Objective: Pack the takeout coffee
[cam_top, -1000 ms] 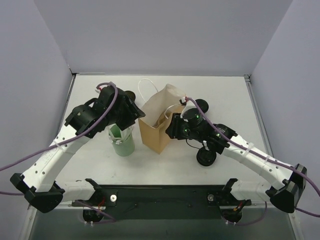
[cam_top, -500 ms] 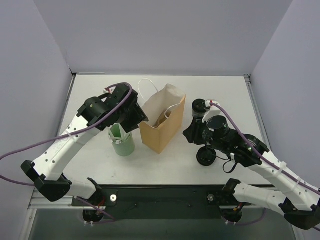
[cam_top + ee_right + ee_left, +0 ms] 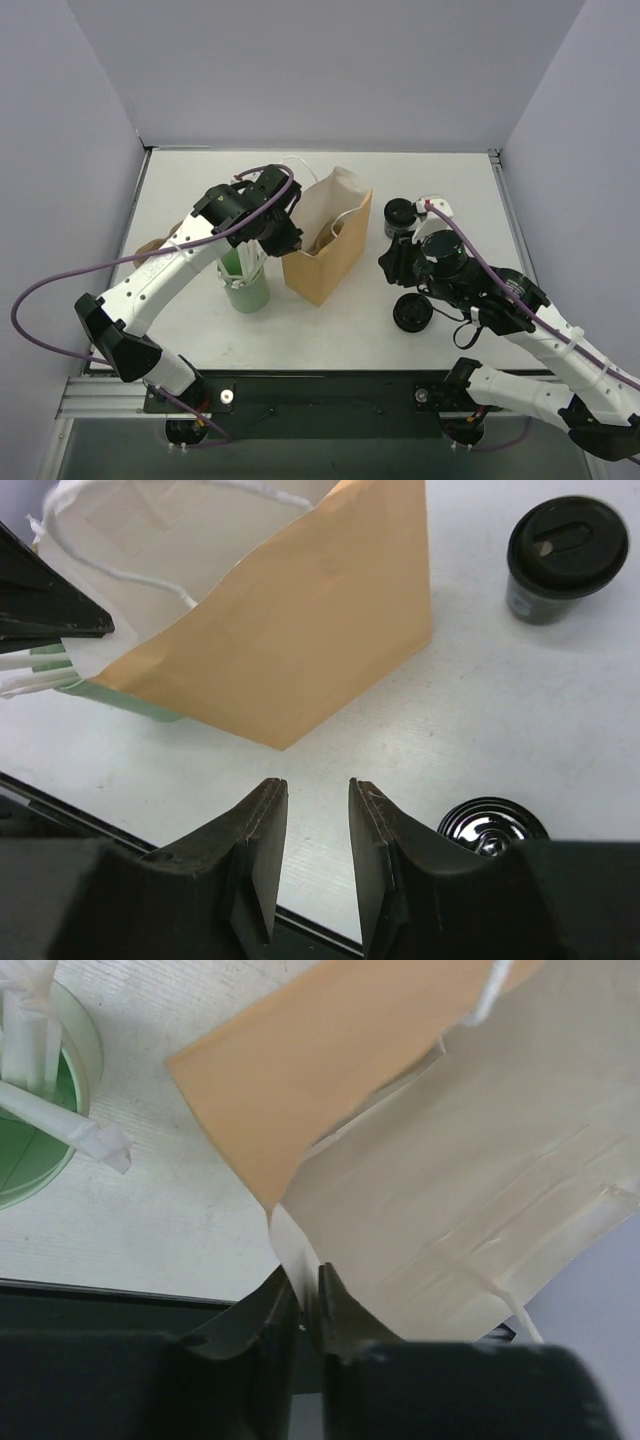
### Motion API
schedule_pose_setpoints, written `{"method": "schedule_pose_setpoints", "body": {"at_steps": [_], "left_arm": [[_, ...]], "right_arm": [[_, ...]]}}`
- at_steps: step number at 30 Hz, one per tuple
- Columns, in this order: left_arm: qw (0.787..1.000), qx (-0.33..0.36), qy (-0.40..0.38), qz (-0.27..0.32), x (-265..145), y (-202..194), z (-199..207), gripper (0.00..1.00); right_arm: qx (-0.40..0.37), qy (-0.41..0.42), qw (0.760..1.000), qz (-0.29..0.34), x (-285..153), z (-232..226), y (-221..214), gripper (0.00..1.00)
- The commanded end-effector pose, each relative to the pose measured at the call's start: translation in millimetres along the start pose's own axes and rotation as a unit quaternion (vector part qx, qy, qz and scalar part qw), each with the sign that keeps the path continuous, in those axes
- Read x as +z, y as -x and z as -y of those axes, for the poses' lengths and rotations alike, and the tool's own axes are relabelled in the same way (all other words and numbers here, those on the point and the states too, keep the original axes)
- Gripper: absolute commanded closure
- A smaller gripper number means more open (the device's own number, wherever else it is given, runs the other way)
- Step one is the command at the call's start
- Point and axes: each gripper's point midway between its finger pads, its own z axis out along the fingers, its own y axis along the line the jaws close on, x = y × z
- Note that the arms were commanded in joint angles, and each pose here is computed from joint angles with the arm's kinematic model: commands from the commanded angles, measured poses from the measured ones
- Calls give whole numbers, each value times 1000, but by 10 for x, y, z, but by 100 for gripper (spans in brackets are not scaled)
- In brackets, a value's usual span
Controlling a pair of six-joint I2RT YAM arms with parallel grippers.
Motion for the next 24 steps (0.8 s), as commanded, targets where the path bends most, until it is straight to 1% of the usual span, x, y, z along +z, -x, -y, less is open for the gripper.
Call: {"method": "schedule_pose_setpoints", "body": {"at_steps": [1, 2, 3, 4, 6, 7, 9, 10, 11, 13, 15, 16, 18, 19, 20, 21, 24], "left_arm": [[993, -108, -46, 14, -64, 178, 379, 85], [994, -95, -49, 17, -42, 217, 445, 89], [995, -82, -50, 19, -33, 237, 465, 90], [997, -49, -52, 21, -14, 258, 477, 92], [998, -13, -52, 26, 52, 301, 523, 94], [999, 10, -42, 27, 80, 336, 473, 94], [999, 33, -34, 16, 147, 360, 466, 94], [998, 54, -18, 12, 172, 394, 380, 94], [998, 63, -3, 8, 235, 402, 331, 94], [997, 82, 16, -5, 210, 420, 227, 94], [996, 91, 24, -8, 230, 489, 160, 93], [994, 105, 26, -8, 217, 520, 116, 93], [994, 101, 28, -8, 189, 633, 50, 93], [994, 112, 18, -5, 133, 678, 67, 91], [993, 114, 14, -1, 116, 748, 58, 88], [993, 120, 9, 3, 92, 790, 69, 85], [990, 143, 9, 9, 59, 906, 58, 76]], "right_arm": [[-20, -49, 998, 46, -122, 211, 373, 68], [-19, -56, 997, 41, -100, 239, 383, 68], [-8, -65, 997, 48, -119, 295, 475, 67], [0, -69, 996, 48, -115, 319, 499, 64], [18, -88, 995, 50, -98, 424, 561, 61], [27, -94, 994, 52, -92, 456, 585, 60], [36, -114, 991, 58, -58, 532, 668, 58], [45, -131, 989, 60, -38, 617, 715, 54], [51, -143, 987, 54, 30, 660, 726, 52], [74, -161, 982, 63, 50, 782, 883, 51], [85, -185, 977, 59, 152, 908, 949, 50], [100, -201, 972, 69, 138, 1026, 1056, 47], [113, -212, 969, 59, 245, 1145, 1099, 43], [118, -215, 967, 62, 251, 1185, 1159, 40], [126, -231, 963, 55, 320, 1329, 1163, 38], [123, -232, 964, 49, 364, 1369, 1174, 36], [126, -230, 965, 15, 564, 1511, 1117, 29]]}}
